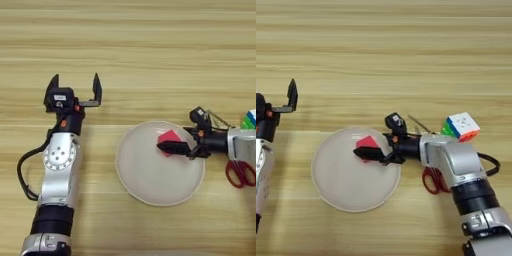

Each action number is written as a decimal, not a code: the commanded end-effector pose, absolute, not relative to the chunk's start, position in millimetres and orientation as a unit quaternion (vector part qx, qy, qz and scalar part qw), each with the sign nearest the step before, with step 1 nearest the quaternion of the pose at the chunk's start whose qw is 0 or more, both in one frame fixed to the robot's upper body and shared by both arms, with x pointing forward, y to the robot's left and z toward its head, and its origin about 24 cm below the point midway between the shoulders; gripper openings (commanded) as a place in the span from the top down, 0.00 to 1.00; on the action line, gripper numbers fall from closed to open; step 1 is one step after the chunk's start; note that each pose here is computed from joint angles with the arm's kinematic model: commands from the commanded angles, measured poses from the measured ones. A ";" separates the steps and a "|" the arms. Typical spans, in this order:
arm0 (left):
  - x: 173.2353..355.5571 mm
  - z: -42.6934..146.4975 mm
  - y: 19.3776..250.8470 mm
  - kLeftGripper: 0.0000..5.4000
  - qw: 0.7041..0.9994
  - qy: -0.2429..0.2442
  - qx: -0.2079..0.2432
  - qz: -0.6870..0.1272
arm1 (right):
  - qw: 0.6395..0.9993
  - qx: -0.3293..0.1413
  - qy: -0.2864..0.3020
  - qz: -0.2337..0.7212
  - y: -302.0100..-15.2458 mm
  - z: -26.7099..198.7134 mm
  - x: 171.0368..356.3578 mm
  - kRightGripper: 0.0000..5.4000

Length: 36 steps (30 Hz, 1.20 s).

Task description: Move the objects on the table

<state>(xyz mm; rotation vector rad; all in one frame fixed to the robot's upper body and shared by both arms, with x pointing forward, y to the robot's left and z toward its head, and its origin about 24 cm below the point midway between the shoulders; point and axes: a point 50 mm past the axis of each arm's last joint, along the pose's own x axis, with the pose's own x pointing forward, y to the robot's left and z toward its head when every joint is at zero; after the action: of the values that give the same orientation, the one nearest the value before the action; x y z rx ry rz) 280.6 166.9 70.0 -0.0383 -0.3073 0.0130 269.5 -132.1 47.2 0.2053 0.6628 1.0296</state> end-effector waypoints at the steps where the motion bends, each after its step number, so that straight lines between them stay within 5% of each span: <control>1: 281.0 70.7 166.5 0.00 0.988 -0.156 -0.015 0.006 | 0.802 0.096 0.327 0.491 -126.9 41.3 255.2 0.01; 14: 282.0 71.0 167.3 0.00 0.988 -0.156 -0.014 0.006 | 0.792 0.091 0.321 0.512 -123.9 43.9 240.5 0.01; 36: 283.4 69.9 165.8 0.00 0.988 -0.155 -0.016 0.006 | 0.805 0.055 0.274 0.524 -124.8 57.9 244.2 0.01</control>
<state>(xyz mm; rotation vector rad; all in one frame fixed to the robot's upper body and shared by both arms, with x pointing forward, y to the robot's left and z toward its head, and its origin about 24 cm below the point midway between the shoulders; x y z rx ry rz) 280.9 167.1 67.8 -0.0386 -0.3031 0.0141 244.1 -124.8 54.8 0.1410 0.6066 1.1178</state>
